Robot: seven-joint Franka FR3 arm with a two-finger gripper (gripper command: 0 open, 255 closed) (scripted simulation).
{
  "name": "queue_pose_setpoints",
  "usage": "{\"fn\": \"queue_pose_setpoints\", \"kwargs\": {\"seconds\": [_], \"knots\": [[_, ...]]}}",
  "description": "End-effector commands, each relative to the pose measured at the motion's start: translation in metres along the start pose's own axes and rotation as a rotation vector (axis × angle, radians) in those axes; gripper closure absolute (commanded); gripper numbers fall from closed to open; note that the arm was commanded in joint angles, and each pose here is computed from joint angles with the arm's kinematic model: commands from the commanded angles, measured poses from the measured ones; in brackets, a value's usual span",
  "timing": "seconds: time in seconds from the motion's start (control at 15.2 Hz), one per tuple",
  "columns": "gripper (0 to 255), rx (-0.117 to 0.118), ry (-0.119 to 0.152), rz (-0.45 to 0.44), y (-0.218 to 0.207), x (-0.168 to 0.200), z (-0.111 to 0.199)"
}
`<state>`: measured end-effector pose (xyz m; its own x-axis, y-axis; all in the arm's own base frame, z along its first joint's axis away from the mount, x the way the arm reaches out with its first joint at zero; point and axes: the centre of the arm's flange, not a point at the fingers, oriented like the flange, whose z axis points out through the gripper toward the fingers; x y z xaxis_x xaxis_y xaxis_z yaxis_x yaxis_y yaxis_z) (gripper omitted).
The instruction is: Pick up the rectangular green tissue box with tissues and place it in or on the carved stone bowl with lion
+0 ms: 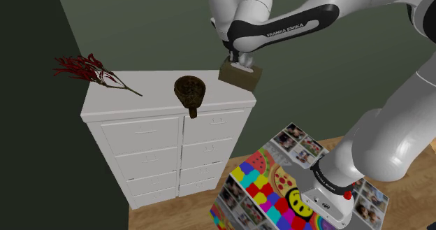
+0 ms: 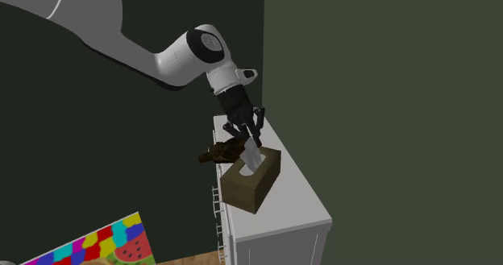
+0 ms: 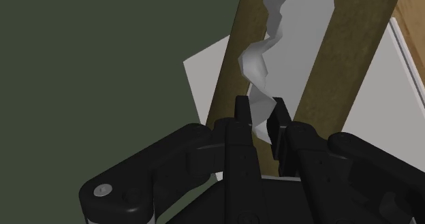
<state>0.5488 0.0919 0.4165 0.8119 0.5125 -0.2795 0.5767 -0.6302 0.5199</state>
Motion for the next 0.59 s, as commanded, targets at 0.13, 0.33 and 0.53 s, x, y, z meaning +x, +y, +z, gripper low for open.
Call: {"fn": "queue_pose_setpoints", "kwargs": {"seconds": [0.13,0.33,0.53], "knots": [[255,0.0,0.0,0.0,0.011,-0.005,-0.017],[255,0.0,0.0,0.0,0.02,-0.01,-0.029],[255,0.0,0.0,0.0,0.028,-0.014,-0.042]]}}
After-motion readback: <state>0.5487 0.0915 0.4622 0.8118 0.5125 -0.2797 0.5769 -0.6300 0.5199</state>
